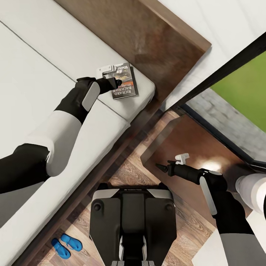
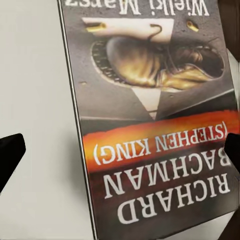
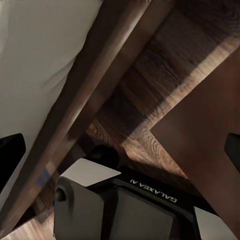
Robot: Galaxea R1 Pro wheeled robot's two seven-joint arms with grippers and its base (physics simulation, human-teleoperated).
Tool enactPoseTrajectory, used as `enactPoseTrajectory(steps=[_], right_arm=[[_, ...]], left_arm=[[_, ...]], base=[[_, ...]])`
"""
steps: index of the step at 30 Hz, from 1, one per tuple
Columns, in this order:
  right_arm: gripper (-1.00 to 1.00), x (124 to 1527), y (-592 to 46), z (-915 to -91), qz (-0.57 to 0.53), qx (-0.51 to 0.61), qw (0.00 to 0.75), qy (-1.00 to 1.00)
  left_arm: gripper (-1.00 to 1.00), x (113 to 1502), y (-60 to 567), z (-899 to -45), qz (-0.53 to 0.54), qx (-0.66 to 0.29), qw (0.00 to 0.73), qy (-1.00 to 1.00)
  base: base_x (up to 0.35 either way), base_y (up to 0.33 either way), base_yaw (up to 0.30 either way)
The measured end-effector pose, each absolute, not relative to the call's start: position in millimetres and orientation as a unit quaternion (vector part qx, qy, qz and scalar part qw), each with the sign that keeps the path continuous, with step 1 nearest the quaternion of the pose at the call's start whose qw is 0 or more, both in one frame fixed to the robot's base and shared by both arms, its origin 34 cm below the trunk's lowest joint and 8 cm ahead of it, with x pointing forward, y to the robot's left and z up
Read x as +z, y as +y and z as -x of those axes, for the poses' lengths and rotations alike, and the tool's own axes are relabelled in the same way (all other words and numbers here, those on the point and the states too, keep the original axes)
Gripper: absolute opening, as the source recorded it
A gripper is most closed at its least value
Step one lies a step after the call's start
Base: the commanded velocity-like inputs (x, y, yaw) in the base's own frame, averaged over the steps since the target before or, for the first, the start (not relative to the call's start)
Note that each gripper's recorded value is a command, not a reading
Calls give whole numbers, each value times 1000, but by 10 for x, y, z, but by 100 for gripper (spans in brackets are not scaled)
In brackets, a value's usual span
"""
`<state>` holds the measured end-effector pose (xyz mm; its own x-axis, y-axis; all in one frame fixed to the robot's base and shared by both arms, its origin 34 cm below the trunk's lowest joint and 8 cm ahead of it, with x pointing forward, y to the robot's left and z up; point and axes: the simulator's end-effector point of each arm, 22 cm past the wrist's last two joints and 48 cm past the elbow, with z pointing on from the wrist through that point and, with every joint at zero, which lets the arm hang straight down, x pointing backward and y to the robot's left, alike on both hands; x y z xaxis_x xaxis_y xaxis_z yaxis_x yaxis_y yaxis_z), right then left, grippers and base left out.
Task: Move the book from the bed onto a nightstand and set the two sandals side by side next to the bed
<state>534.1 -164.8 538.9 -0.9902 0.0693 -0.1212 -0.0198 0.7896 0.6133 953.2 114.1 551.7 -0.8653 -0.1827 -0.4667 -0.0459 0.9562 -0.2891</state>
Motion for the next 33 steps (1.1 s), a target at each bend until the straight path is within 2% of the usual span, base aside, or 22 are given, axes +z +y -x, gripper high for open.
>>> enactPoseTrajectory(steps=[33], right_arm=[[100,5110,-1652,-5494,-9,323,80,943]], left_arm=[[100,5346,1044,-9727,55,-149,266,951]], base=[[0,0,0]])
